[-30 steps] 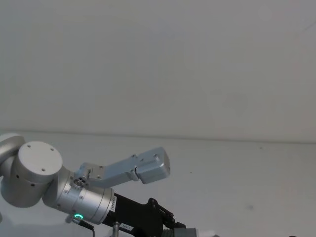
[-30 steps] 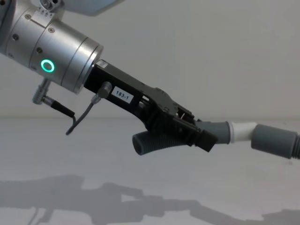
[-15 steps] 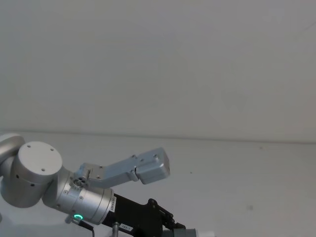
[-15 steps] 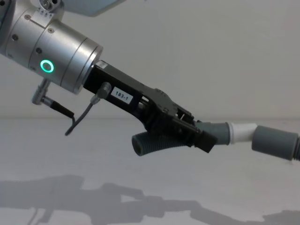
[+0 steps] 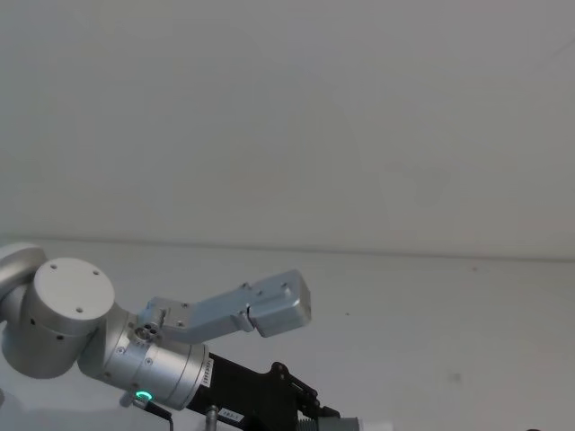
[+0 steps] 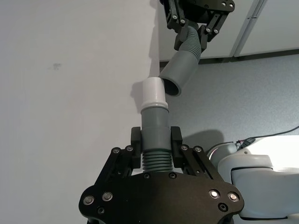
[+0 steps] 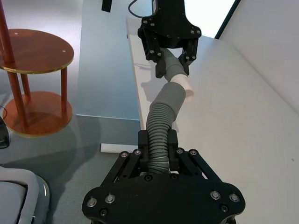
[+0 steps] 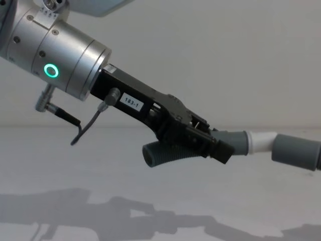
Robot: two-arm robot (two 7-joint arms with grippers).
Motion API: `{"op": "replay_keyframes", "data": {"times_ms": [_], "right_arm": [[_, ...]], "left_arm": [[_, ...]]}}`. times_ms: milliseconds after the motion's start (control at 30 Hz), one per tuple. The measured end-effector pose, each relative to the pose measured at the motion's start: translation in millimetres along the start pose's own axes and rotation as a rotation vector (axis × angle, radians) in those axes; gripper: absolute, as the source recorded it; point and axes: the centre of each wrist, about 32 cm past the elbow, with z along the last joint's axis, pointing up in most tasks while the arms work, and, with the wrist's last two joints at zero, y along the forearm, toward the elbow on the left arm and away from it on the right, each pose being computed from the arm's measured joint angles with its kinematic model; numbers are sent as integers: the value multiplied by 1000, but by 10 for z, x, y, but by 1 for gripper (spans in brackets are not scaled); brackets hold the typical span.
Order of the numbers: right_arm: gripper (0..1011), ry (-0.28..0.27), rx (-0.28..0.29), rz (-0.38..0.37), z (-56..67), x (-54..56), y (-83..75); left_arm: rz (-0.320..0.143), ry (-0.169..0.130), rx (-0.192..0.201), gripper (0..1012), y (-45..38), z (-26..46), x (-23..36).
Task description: Use both hands to pick up one end of the pipe from the table, align the ends, and insert them.
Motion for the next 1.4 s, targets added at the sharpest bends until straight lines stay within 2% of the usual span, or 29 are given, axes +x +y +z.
{"op": "replay_keyframes", "data": {"times_ms": [433,1000,1400], "right_arm": [[204,36,5,-2,-7,37,-17],[204,65,10,-5,-17,66,-8],[204,76,6,-13,-28,81,8]], "left_arm": [[-9,-9,1,327,-12,22,-33],[-7,-3,12,327,-4,31,-97],[2,-9,19,327,16,42,-110]]}}
